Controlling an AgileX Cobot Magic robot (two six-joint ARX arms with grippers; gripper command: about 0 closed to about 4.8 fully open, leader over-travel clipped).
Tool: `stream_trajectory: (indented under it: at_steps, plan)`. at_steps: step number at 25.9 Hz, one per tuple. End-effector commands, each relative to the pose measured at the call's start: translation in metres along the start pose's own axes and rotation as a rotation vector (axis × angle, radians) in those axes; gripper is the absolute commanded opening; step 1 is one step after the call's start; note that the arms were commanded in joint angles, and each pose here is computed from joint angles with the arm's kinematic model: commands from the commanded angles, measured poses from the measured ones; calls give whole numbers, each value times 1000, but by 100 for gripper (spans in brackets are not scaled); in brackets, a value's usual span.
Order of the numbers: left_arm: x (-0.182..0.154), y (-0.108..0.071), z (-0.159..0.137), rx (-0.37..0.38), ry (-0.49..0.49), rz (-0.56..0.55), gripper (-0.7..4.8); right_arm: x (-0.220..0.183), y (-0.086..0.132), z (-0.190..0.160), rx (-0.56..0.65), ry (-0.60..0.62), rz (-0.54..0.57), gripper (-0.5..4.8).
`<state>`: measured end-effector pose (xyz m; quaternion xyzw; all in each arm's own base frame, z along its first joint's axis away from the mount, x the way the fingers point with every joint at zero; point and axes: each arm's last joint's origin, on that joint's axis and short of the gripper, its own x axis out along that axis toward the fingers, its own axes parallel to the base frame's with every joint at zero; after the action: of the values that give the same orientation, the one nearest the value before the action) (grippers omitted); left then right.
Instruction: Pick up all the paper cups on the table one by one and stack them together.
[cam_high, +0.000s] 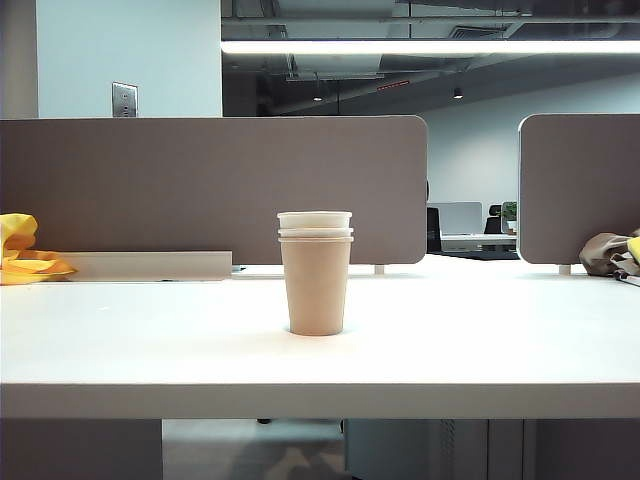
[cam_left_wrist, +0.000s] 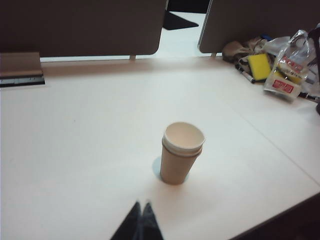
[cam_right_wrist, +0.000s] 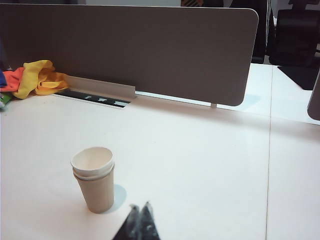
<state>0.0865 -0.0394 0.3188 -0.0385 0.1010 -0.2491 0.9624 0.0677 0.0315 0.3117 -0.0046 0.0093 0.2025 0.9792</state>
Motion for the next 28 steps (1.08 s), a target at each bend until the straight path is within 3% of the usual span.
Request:
stream_trajectory:
  at_steps: [1, 9, 20, 28]
  plan:
    - [2, 2, -12, 18, 3, 4, -5, 4, 0, -8, 4, 15, 1, -8]
    - [12, 8, -59, -27, 77, 9, -5, 13, 1, -50, 88, 25, 8, -9]
    - [24, 13, -95, -80, 134, 14, -5, 23, 4, -90, 167, 115, 50, -8]
    - [30, 16, -109, -84, 137, 29, -5, 30, 8, -120, 251, 182, 190, -8]
